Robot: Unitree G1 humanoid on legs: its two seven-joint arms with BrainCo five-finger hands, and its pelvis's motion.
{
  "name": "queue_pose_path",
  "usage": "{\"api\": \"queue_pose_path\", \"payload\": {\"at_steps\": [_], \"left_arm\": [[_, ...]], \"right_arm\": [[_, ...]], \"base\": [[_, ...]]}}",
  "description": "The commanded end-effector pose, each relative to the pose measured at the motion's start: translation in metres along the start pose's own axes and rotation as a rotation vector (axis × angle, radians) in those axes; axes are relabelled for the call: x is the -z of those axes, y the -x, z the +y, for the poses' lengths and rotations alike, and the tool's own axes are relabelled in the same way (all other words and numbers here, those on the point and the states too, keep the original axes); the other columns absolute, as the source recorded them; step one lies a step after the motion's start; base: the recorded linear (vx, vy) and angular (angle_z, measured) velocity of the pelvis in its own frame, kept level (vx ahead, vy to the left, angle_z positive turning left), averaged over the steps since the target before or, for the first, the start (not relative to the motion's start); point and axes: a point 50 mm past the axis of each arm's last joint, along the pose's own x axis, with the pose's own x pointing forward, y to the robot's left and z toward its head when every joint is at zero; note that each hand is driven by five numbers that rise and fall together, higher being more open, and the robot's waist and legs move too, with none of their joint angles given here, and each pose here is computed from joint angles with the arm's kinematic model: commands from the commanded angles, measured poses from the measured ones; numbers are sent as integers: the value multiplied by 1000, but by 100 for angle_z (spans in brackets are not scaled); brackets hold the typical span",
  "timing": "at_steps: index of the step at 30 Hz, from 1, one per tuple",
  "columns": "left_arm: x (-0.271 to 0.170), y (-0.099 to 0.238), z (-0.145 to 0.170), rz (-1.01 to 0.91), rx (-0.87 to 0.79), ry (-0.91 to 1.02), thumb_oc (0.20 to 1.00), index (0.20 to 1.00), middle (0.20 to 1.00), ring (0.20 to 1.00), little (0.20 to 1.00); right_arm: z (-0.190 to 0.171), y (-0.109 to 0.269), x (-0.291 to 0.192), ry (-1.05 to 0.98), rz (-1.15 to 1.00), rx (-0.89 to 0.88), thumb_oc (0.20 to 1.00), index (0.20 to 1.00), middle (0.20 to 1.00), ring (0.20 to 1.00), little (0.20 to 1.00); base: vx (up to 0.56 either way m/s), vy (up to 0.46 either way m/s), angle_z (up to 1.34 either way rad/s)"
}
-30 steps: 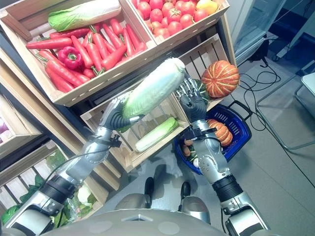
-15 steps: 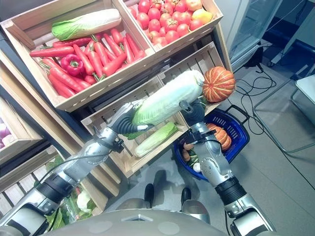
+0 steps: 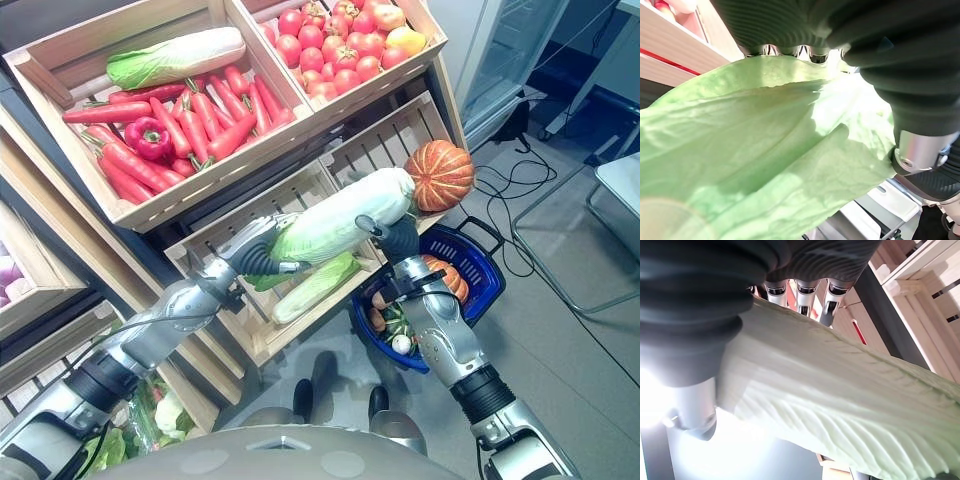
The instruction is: Pick up fruits and vegetables into the basket
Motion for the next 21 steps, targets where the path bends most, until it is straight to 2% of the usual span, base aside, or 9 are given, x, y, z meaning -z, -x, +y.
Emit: {"api": "queue_pose_path", "payload": {"at_steps": [1,7,13,14,15,16,17,21], "left_arm": [[-18,-4,-3,-115,93,-60,200,200,200,200,200],[-15,-2,-4,-95,100,-62,200,200,200,200,200],[-6,3,-4,-18,61,-72,200,200,200,200,200],[-3,3,-1,6,25,-85,413,413,413,413,413],[-1,3,0,24,5,-92,743,743,743,743,743],[0,3,1,29,2,-94,915,915,915,915,915],[3,3,3,49,-32,-102,1000,1000,1000,1000,1000],[16,2,19,130,-165,-139,1000,1000,1000,1000,1000]], "right_arm": [[21,-16,-25,-10,-144,-120,200,200,200,200,200],[18,-14,-24,-109,-165,-75,200,200,200,200,200],[12,-7,-14,-248,-190,69,200,200,200,200,200],[9,-6,-13,-280,-204,110,200,200,200,200,200],[7,-6,-14,-291,-218,131,200,200,200,200,200],[7,-6,-14,-294,-220,139,200,200,200,200,200],[4,-6,-15,-302,-239,163,200,200,200,200,200],[-9,-6,-23,-304,-312,258,200,200,200,200,200]], "base": [[0,0,0],[0,0,0],[-8,-1,-1],[-91,2,-7],[-92,1,-9],[-83,3,-11],[-98,6,-8],[-175,6,-7]]}}
